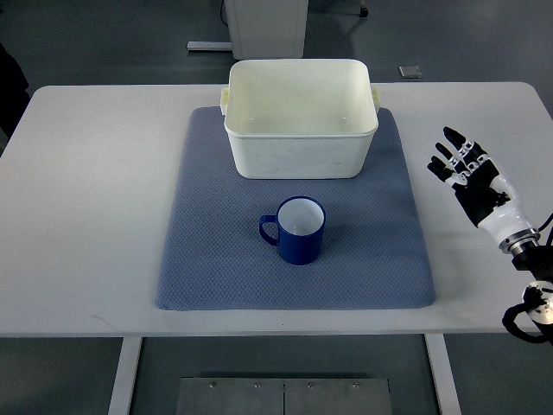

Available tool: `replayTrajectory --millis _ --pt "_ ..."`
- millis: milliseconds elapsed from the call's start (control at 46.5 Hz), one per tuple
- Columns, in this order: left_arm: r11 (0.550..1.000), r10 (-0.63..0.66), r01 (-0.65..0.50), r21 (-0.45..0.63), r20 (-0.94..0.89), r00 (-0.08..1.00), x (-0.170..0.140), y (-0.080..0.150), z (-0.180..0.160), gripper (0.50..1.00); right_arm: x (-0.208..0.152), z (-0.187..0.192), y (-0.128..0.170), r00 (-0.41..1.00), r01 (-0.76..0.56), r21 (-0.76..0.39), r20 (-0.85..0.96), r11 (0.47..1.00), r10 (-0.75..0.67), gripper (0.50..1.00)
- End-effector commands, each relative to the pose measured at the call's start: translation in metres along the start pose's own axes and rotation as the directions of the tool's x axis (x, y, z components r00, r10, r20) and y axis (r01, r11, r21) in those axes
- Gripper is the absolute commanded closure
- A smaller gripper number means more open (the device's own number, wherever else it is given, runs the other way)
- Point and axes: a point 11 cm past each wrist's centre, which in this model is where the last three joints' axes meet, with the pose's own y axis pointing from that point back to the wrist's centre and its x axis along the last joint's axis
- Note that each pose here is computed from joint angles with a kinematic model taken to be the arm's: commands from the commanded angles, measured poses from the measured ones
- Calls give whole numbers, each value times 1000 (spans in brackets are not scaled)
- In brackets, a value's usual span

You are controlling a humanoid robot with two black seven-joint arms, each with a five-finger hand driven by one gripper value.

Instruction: Place cup in box with right hand

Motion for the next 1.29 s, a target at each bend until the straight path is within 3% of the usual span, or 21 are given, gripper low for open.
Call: replayTrajectory --millis 0,452,796,1075,1269 --pt "1000 1 -1 0 3 1000 0 0 -1 500 -1 -1 -1 1000 2 2 0 1000 -2 500" --pt "1000 1 -1 0 0 1000 0 0 -1 500 -2 -4 -3 1000 6 10 -1 1000 -6 500" --pt "1000 1 -1 0 0 1000 0 0 -1 500 -5 -14 -3 1000 8 117 7 993 -9 500" --pt "1000 1 -1 0 0 1000 0 0 -1 500 -6 -9 -4 1000 14 97 18 995 -16 500" --pt "1000 1 -1 0 0 1000 0 0 -1 500 -11 -7 -3 993 113 15 41 994 -113 500"
